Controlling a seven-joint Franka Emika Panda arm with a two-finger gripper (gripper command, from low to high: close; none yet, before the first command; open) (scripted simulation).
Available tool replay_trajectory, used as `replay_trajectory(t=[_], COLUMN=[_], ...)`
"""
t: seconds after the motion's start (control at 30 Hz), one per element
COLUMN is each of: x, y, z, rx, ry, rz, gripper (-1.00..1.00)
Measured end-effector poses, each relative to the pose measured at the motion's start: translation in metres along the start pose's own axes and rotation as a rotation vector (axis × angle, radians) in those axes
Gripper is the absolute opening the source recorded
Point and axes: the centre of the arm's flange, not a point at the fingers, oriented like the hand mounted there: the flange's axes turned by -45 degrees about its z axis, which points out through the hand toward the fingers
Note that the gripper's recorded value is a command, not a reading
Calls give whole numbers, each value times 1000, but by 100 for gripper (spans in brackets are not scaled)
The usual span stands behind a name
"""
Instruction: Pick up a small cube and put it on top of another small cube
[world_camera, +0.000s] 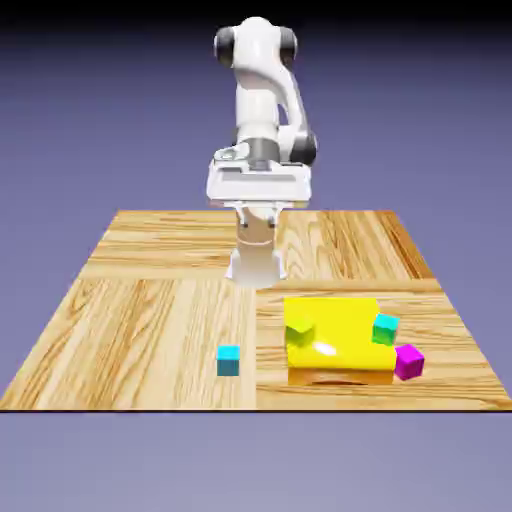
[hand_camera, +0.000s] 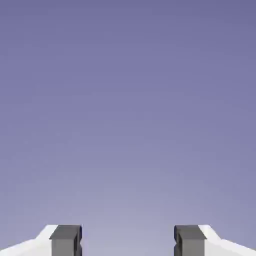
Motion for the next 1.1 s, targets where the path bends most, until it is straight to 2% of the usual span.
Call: replay_trajectory(t=[0.3, 0.7, 0.77, 0.93, 0.97, 1.1], x=[-46, -158, -159, -203, -203, -184], y=[71, 133, 133, 111, 111, 121], z=[105, 213, 214, 261, 261, 244], rx=[-93, -221, -221, -221, -221, -218], ry=[-413, -939, -943, -943, -943, -941], rz=[672, 1608, 1615, 1615, 1615, 1615], gripper=[0, 0, 0, 0, -100, -100])
